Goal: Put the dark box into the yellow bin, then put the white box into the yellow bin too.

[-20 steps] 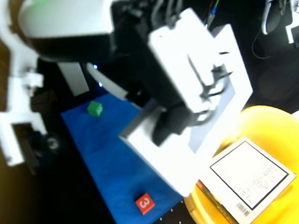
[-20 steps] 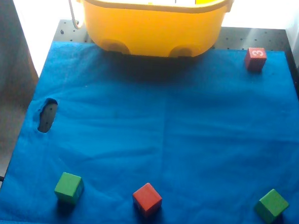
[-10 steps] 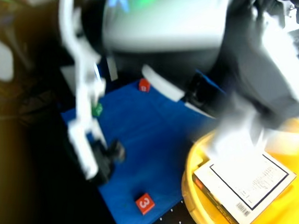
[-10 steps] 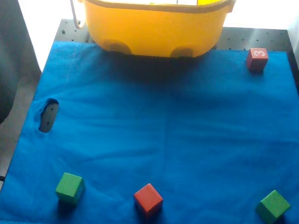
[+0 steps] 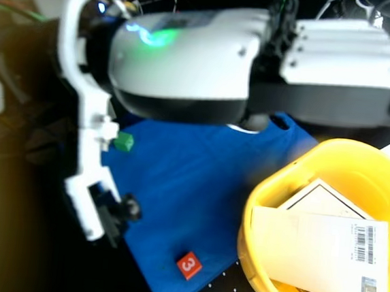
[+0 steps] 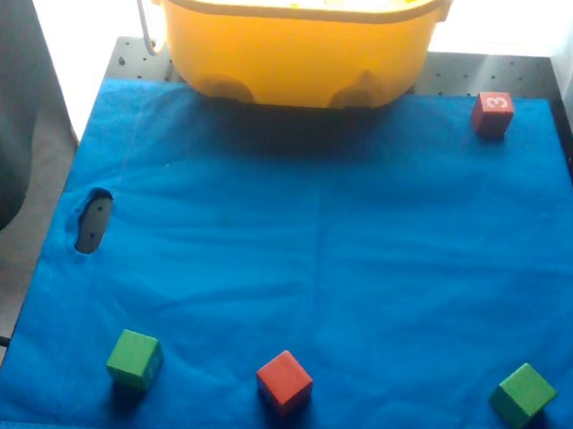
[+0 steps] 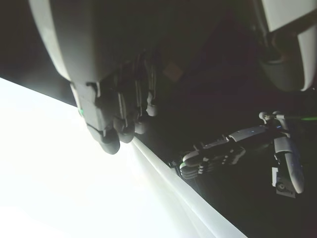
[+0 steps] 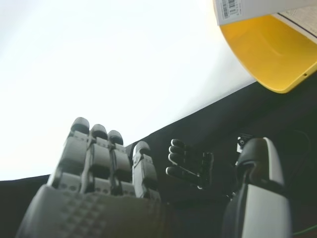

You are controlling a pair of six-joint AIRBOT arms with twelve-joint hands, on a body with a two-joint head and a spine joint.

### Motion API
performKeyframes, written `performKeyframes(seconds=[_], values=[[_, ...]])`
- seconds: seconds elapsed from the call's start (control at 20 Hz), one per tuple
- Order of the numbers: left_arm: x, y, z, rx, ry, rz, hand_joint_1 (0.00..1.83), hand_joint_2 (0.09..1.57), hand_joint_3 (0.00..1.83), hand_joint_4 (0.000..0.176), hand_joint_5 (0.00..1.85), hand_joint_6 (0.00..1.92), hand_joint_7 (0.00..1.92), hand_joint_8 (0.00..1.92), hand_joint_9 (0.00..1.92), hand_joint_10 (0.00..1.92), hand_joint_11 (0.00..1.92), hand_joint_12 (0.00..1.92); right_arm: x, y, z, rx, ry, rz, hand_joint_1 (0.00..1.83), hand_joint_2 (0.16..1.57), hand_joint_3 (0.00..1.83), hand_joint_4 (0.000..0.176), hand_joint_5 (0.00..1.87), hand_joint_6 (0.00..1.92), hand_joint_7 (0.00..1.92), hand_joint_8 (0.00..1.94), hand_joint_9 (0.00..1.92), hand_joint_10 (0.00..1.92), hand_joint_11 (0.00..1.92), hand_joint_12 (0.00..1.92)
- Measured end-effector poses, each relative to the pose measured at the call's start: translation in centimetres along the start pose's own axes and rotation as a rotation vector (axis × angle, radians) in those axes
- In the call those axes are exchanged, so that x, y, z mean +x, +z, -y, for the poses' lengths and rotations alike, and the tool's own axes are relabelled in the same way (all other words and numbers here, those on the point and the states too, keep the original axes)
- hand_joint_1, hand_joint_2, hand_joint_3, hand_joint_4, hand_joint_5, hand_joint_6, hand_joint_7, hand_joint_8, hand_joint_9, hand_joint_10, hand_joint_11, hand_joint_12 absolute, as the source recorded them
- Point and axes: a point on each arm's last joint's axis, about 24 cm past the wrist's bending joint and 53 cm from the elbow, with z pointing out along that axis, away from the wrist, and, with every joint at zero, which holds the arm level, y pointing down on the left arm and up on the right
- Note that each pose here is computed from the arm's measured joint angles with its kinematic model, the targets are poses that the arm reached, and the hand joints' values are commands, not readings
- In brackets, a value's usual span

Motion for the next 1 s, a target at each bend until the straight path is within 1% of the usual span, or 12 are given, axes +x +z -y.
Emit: performKeyframes(seconds=[0.05, 0.1, 0.15, 0.3, 0.4, 0.5, 0.6, 0.75, 0.8, 0.9, 0.95, 1.0], values=[[0.1, -0.1, -0.1, -0.001, -0.001, -0.002, 1.06, 0.81, 0.00, 0.050, 0.24, 0.00, 0.25, 0.00, 0.19, 0.00, 0.00, 0.43, -0.1, -0.2, 0.2, 0.004, -0.002, 0.001, 0.70, 0.75, 0.00, 0.176, 0.00, 0.00, 0.01, 0.01, 0.00, 0.00, 0.00, 0.00], [0.3, -0.2, -0.2, -0.005, 0.000, -0.009, 1.06, 0.82, 0.00, 0.048, 0.23, 0.00, 0.25, 0.00, 0.18, 0.00, 0.00, 0.46, -0.4, -0.4, 0.5, 0.010, -0.006, 0.003, 0.72, 0.74, 0.00, 0.176, 0.00, 0.00, 0.03, 0.01, 0.00, 0.00, 0.00, 0.00], [0.5, -0.3, -0.5, -0.015, 0.002, -0.017, 1.06, 0.81, 0.00, 0.057, 0.24, 0.00, 0.26, 0.01, 0.19, 0.01, 0.00, 0.47, -0.6, -0.6, 0.9, 0.017, -0.009, 0.005, 0.75, 0.71, 0.00, 0.176, 0.00, 0.00, 0.06, 0.01, 0.00, 0.00, 0.00, 0.00], [0.0, -1.0, -1.4, -0.048, -0.002, -0.008, 1.02, 0.81, 0.00, 0.066, 0.21, 0.00, 0.28, 0.00, 0.21, 0.01, 0.00, 0.48, -1.5, -1.6, 1.8, 0.041, 0.000, 0.015, 0.78, 0.71, 0.00, 0.176, 0.00, 0.00, 0.06, 0.00, 0.00, 0.00, 0.00, 0.00], [-0.4, -1.3, -1.8, -0.064, -0.003, -0.001, 1.03, 0.82, 0.00, 0.063, 0.21, 0.00, 0.27, 0.00, 0.20, 0.00, 0.00, 0.46, -2.1, -2.3, 2.2, 0.054, 0.015, 0.022, 0.78, 0.69, 0.00, 0.176, 0.00, 0.00, 0.04, 0.00, 0.00, 0.00, 0.00, 0.00], [-0.9, -1.9, -2.3, -0.082, -0.003, 0.010, 1.03, 0.83, 0.00, 0.052, 0.20, 0.00, 0.25, 0.00, 0.19, 0.00, 0.00, 0.46, -2.4, -2.9, 2.2, 0.055, 0.014, 0.023, 0.75, 0.71, 0.00, 0.176, 0.00, 0.00, 0.02, 0.00, 0.00, 0.00, 0.00, 0.00], [-1.1, -2.5, -2.8, -0.101, -0.003, 0.010, 1.05, 0.83, 0.00, 0.055, 0.19, 0.00, 0.22, 0.00, 0.18, 0.00, 0.00, 0.42, -2.8, -3.5, 2.4, 0.063, 0.017, 0.026, 0.71, 0.71, 0.00, 0.176, 0.00, 0.00, 0.02, 0.00, 0.00, 0.00, 0.00, 0.00], [-1.4, -3.9, -3.6, -0.136, -0.001, 0.005, 1.02, 0.82, 0.00, 0.065, 0.18, 0.00, 0.21, 0.00, 0.16, 0.00, 0.00, 0.35, -3.1, -4.2, 2.4, 0.067, 0.020, 0.027, 0.68, 0.71, 0.00, 0.176, 0.00, 0.00, 0.02, 0.00, 0.00, 0.00, 0.00, 0.00], [-1.6, -4.1, -3.6, -0.139, 0.002, 0.007, 1.02, 0.82, 0.00, 0.058, 0.16, 0.00, 0.20, 0.00, 0.14, 0.00, 0.00, 0.33, -3.1, -4.2, 2.2, 0.064, 0.022, 0.026, 0.68, 0.71, 0.00, 0.176, 0.00, 0.00, 0.03, 0.01, 0.00, 0.00, 0.00, 0.00], [-2.1, -4.8, -3.9, -0.154, -0.003, 0.019, 0.99, 0.82, 0.00, 0.056, 0.14, 0.00, 0.19, 0.00, 0.14, 0.00, 0.00, 0.38, -2.8, -4.3, 1.2, 0.046, 0.031, 0.020, 0.68, 0.75, 0.01, 0.176, 0.00, 0.00, 0.04, 0.01, 0.00, 0.00, 0.03, 0.01], [-2.2, -5.1, -3.9, -0.160, -0.005, 0.021, 0.98, 0.80, 0.00, 0.057, 0.15, 0.00, 0.19, 0.00, 0.14, 0.00, 0.00, 0.31, -2.7, -4.4, 0.8, 0.040, 0.034, 0.017, 0.70, 0.73, 0.00, 0.176, 0.00, 0.00, 0.04, 0.01, 0.00, 0.00, 0.01, 0.00], [-2.9, -6.3, -4.4, -0.187, 0.002, 0.025, 0.98, 0.79, 0.00, 0.044, 0.13, 0.00, 0.17, 0.00, 0.11, 0.00, 0.00, 0.19, -2.7, -4.6, 0.2, 0.027, 0.025, 0.013, 0.76, 0.70, 0.00, 0.176, 0.00, 0.00, 0.06, 0.01, 0.00, 0.00, 0.00, 0.00]])
